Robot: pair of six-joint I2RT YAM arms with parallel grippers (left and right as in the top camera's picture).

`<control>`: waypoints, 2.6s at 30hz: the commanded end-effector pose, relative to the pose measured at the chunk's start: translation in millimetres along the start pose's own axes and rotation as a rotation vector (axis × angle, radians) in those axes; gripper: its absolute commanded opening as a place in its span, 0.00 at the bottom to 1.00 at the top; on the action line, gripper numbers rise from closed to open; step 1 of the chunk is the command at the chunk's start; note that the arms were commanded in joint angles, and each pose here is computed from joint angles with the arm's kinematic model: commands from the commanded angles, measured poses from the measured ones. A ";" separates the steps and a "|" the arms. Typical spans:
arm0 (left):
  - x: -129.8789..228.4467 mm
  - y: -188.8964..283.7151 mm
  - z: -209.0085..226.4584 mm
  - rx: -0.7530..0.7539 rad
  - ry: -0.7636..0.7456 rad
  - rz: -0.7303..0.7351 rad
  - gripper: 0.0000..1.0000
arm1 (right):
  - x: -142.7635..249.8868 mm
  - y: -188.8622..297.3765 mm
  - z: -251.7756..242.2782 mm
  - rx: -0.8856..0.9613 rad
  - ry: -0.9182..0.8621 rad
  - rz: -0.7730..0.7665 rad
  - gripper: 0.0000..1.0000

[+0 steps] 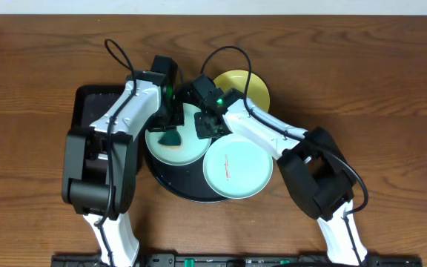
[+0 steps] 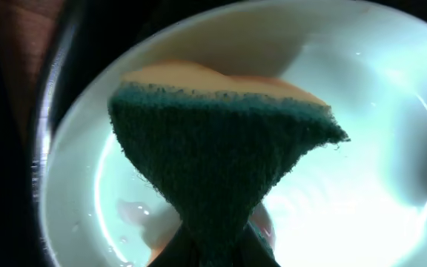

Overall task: Clean dirty plates on tray and stack at the side
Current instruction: 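Scrub the held light-green plate with the sponge in left gripper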

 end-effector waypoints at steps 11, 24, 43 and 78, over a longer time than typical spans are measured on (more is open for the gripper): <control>-7.8 5.4 47.8 -0.238 0.189 -0.058 0.07 | 5.6 -12.5 -4.1 0.030 0.040 0.024 0.02; 8.3 4.9 -42.8 0.256 -0.285 0.011 0.07 | 5.7 -12.5 -4.2 0.031 0.040 0.024 0.02; 25.4 1.6 -3.4 -0.048 0.014 0.112 0.08 | 6.2 -12.5 -4.7 0.033 0.040 0.027 0.02; 14.5 0.5 -21.4 0.076 -0.102 0.063 0.07 | 6.8 -12.4 -5.3 0.036 0.044 0.030 0.02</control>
Point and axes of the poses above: each gripper's point midway between its finger pads, its own y axis back along the fingers, its own z axis along the line the jaws close on, x = y × z, the point moved 3 cm from there along y, back along the fingers, and after that the axes turned 10 degrees about -y, right-handed, at the moved point
